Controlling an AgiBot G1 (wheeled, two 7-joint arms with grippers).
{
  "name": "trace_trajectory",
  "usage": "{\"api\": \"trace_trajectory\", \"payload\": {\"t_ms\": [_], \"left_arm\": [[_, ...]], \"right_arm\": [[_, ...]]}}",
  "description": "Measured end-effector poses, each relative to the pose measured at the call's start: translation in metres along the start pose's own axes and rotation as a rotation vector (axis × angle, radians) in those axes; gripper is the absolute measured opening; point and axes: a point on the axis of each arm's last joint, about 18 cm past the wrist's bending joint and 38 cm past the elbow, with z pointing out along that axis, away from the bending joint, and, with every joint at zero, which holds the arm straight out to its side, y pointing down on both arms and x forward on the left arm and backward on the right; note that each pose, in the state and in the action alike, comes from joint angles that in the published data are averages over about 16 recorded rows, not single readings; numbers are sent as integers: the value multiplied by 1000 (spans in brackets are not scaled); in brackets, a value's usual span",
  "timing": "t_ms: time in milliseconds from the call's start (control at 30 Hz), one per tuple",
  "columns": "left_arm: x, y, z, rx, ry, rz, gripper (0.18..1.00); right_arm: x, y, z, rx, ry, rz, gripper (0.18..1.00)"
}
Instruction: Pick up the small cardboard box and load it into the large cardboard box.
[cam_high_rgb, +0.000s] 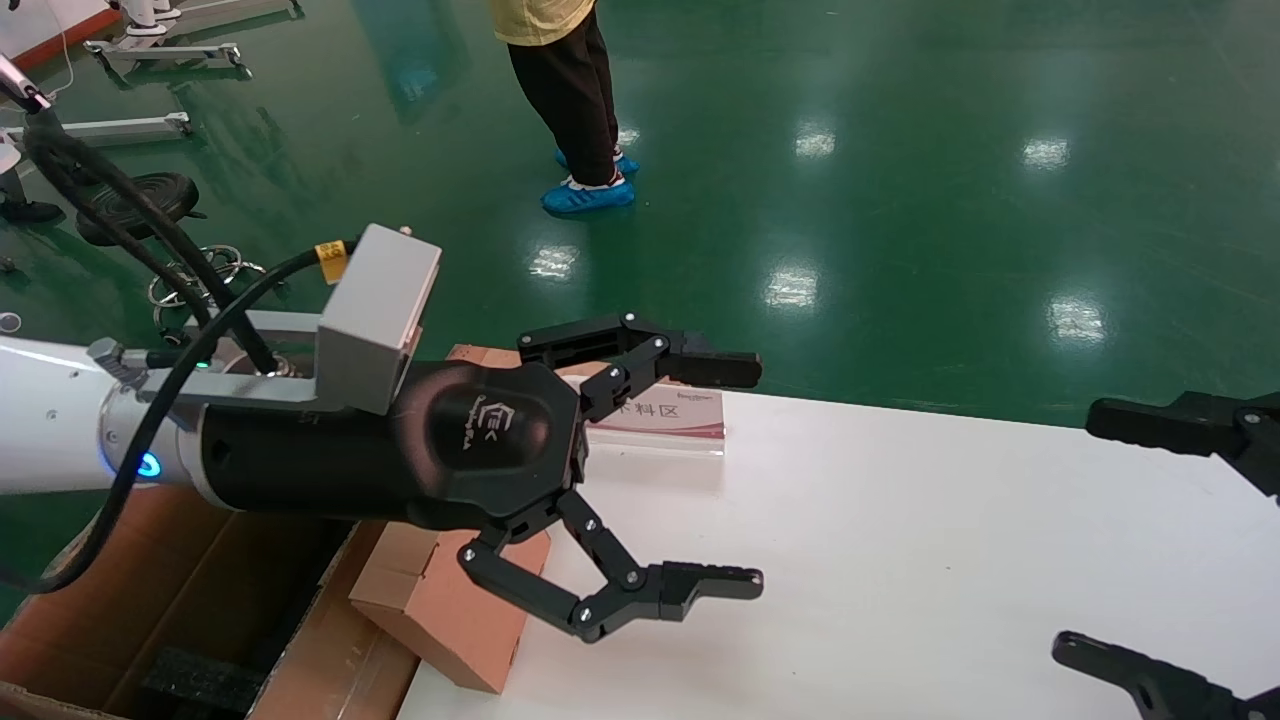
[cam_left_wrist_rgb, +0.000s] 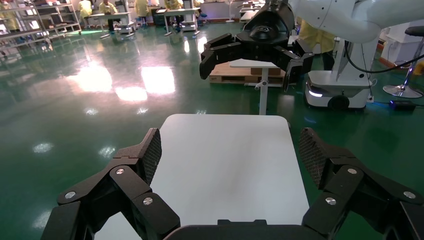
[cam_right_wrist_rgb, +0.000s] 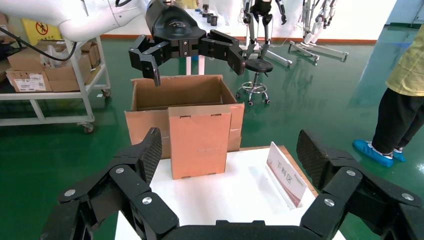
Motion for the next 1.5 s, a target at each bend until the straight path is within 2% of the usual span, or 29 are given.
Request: {"api": "trace_trajectory", "payload": {"t_ms": [467, 667, 967, 1300, 1500], "left_arm": [[-1, 1, -1, -5, -6, -9, 1000], [-3, 4, -6, -40, -34, -64, 1000], [-11, 13, -20, -197, -120, -278, 1000], [-25, 18, -39, -456, -282, -580, 1000], [-38, 18, -47, -620, -411, -716, 1000]], "right_arm": [[0, 0, 0, 0, 0, 0, 1001], [0, 0, 0, 0, 0, 0, 1001], [0, 0, 0, 0, 0, 0, 1001], [0, 0, 0, 0, 0, 0, 1001], [0, 0, 0, 0, 0, 0, 1001]]}}
